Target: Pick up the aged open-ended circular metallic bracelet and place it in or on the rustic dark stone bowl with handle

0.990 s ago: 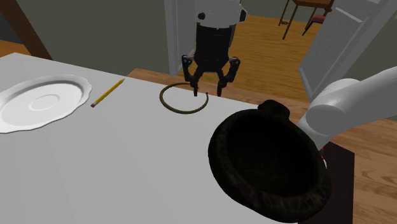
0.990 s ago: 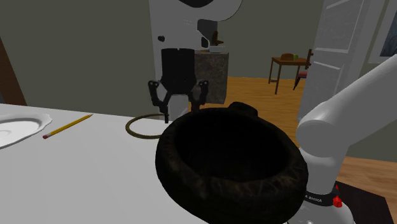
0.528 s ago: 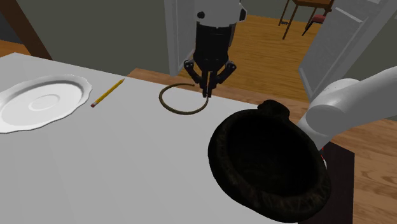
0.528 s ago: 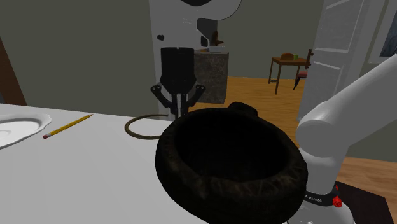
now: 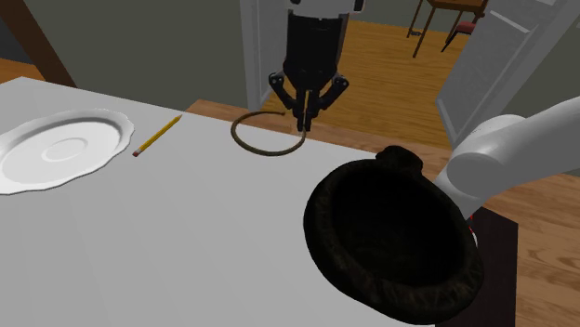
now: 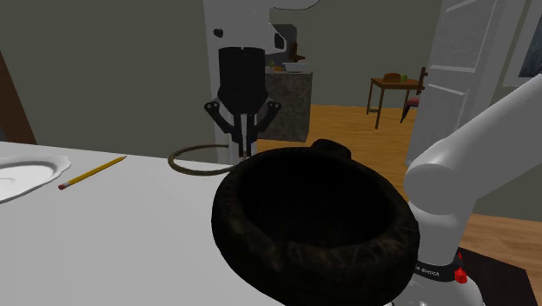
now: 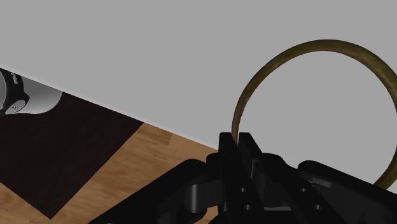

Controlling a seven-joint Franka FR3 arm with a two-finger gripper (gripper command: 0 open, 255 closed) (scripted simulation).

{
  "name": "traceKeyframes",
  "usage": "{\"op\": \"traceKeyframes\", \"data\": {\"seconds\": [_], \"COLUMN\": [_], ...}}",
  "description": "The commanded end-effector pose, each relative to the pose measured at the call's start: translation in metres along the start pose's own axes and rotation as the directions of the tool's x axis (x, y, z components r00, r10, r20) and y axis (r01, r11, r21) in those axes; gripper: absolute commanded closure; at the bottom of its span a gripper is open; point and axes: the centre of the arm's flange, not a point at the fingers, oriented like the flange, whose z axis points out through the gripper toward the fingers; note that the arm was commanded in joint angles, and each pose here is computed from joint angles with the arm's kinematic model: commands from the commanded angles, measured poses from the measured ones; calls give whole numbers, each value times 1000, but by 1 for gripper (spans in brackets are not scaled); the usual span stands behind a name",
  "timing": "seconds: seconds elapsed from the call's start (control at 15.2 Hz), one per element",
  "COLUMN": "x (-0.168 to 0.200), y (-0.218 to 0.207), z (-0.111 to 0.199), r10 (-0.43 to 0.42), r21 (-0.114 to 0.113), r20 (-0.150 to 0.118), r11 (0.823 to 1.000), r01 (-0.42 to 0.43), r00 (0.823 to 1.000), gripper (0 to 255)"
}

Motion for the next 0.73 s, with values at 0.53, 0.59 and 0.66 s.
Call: {"op": "traceKeyframes", "data": {"seconds": [0.53, 0.59, 0.66], "x": [-7, -8, -9], "y": [0, 0, 0], "z": [-52, -57, -62], "r10": [0, 0, 0], "r21": [0, 0, 0], "r20": [0, 0, 0], "r11": [1000, 1000, 1000], "r01": [0, 0, 0], "r00": [1000, 1000, 1000], "gripper": [255, 255, 255]}}
